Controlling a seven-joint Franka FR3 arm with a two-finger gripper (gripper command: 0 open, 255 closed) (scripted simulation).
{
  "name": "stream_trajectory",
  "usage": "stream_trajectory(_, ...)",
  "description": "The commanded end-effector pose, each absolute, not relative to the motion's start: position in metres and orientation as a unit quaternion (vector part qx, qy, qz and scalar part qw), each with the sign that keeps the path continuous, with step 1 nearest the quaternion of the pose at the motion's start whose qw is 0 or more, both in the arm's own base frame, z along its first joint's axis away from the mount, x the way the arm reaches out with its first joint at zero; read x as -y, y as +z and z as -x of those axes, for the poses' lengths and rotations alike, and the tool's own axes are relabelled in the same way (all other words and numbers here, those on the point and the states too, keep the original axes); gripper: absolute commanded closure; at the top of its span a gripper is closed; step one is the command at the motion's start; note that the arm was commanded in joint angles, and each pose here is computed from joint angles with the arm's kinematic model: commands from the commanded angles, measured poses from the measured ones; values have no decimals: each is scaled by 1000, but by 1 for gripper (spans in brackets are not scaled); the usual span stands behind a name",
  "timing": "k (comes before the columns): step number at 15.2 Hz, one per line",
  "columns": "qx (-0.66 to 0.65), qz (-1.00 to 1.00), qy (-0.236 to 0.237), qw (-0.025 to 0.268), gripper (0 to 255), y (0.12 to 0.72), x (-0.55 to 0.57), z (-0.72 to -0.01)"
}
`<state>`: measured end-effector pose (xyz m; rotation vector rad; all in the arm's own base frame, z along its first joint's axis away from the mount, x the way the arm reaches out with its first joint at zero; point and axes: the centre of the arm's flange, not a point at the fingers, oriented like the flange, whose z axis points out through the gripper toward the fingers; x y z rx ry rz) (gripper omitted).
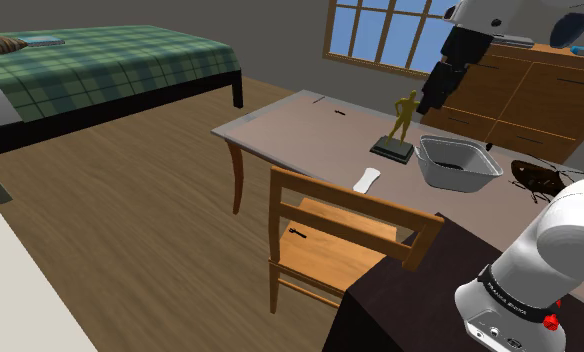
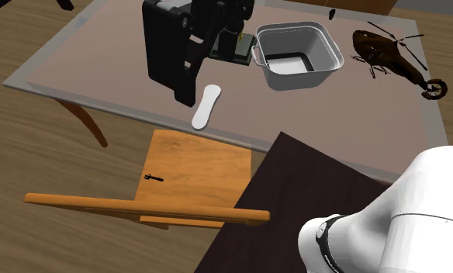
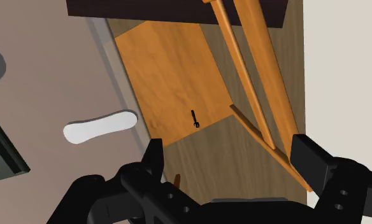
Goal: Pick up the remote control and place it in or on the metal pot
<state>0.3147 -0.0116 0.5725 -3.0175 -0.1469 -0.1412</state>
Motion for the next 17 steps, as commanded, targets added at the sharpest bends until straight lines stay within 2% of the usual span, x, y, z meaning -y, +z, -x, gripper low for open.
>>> stream_trajectory(1,49,996,-47,59,0,573,12,-315)
stream_trajectory(17,-202,978,-29,33,0,414,50,-445)
